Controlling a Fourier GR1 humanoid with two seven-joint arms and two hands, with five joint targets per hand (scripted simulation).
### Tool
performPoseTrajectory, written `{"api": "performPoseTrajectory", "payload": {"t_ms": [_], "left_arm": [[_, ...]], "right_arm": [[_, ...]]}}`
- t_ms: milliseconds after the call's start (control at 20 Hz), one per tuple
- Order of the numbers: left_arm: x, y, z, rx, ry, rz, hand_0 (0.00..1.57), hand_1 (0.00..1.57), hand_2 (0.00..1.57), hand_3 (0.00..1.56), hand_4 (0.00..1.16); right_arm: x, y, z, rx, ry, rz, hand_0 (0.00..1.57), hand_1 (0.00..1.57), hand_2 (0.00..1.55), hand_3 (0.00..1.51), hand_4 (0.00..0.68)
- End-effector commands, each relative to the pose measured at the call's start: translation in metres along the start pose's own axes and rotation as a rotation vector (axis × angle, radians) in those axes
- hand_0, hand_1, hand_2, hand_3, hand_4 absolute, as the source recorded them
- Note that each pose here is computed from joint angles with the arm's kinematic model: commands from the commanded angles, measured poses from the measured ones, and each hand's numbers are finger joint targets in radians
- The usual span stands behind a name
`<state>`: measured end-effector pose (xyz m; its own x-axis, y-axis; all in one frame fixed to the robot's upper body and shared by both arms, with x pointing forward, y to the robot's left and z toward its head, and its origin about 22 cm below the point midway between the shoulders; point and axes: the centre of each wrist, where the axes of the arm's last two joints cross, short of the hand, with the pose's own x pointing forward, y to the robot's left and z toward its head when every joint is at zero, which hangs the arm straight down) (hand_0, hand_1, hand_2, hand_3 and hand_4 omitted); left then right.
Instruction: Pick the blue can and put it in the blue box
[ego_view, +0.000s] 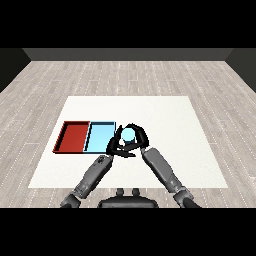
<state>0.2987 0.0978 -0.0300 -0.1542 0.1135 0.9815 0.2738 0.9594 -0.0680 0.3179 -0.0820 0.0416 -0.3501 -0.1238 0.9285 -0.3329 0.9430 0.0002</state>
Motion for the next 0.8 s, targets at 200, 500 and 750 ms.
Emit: {"api": "performPoseTrajectory", "payload": {"t_ms": [200,500,750], "left_arm": [[-0.009,-0.004,-0.0129,-0.025,0.002,-0.002,0.0,0.0,0.0,0.0,0.0],[0.003,-0.006,-0.0156,-0.02,-0.031,-0.037,0.0,0.0,0.0,0.0,0.1],[-0.01,-0.019,-0.0139,0.011,-0.033,-0.281,0.41,0.41,0.56,0.29,0.57]], "right_arm": [[0.012,0.021,0.0,0.056,0.016,-0.012,1.43,1.43,1.43,1.39,0.616],[0.008,0.031,0.002,0.071,0.011,0.028,1.36,1.36,1.44,1.4,0.615],[0.018,0.041,-0.003,0.1,0.002,-0.003,1.42,1.42,1.44,1.39,0.604]]}}
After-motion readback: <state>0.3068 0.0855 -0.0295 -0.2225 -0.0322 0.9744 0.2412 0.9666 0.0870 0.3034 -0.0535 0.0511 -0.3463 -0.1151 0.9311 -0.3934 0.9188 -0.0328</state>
